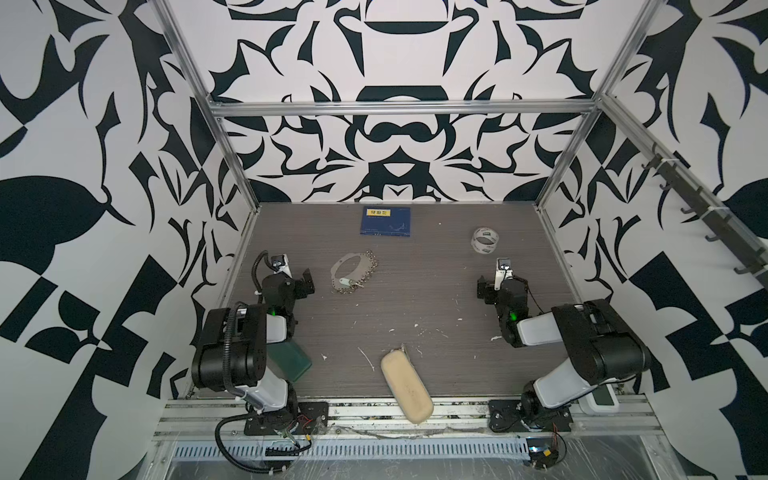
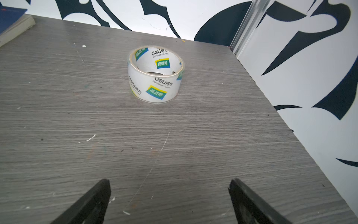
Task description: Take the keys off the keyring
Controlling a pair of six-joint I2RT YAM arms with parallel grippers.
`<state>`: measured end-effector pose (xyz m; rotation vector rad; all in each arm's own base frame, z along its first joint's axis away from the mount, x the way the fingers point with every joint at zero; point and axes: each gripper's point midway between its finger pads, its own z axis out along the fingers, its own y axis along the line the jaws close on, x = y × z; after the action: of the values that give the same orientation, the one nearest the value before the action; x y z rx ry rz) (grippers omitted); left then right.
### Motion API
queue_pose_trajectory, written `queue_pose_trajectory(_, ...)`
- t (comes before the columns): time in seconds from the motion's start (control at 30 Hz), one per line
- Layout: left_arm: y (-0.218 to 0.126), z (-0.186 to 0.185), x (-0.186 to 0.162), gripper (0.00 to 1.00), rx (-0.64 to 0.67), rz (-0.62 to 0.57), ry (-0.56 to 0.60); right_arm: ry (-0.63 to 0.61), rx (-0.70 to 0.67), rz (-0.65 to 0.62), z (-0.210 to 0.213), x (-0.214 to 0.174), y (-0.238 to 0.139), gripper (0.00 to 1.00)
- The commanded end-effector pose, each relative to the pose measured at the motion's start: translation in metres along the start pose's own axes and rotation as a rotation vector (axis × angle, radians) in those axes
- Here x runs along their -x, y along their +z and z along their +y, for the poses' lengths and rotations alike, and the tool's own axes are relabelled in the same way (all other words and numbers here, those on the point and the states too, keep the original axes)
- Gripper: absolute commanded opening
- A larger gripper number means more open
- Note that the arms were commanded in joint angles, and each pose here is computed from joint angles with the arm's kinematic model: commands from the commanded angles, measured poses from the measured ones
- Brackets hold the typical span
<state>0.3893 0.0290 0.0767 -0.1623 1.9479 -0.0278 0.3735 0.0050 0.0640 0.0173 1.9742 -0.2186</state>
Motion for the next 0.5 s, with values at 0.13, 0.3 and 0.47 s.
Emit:
queue_pose_trajectory(0.13, 0.0010, -0.0026, 0.0136, 0.99, -0.013, -0.035, 0.005, 0.027, -0.002, -0.053, -0.0025, 0.0215, 0.0023, 1.00)
queue_pose_trajectory(0.3, 0.0007, -0.0026, 0.0145, 0.99, -0.013, -0.038, 0.005, 0.028, -0.002, -0.054, -0.0027, 0.0213, 0.0020, 1.00)
queue_pose_trajectory(0.47, 0.0012, -0.0030, 0.0142, 0.99, -0.015, -0.035, 0.009, 0.028, -0.002, -0.053, -0.0026, 0.0212, 0.0020, 1.00)
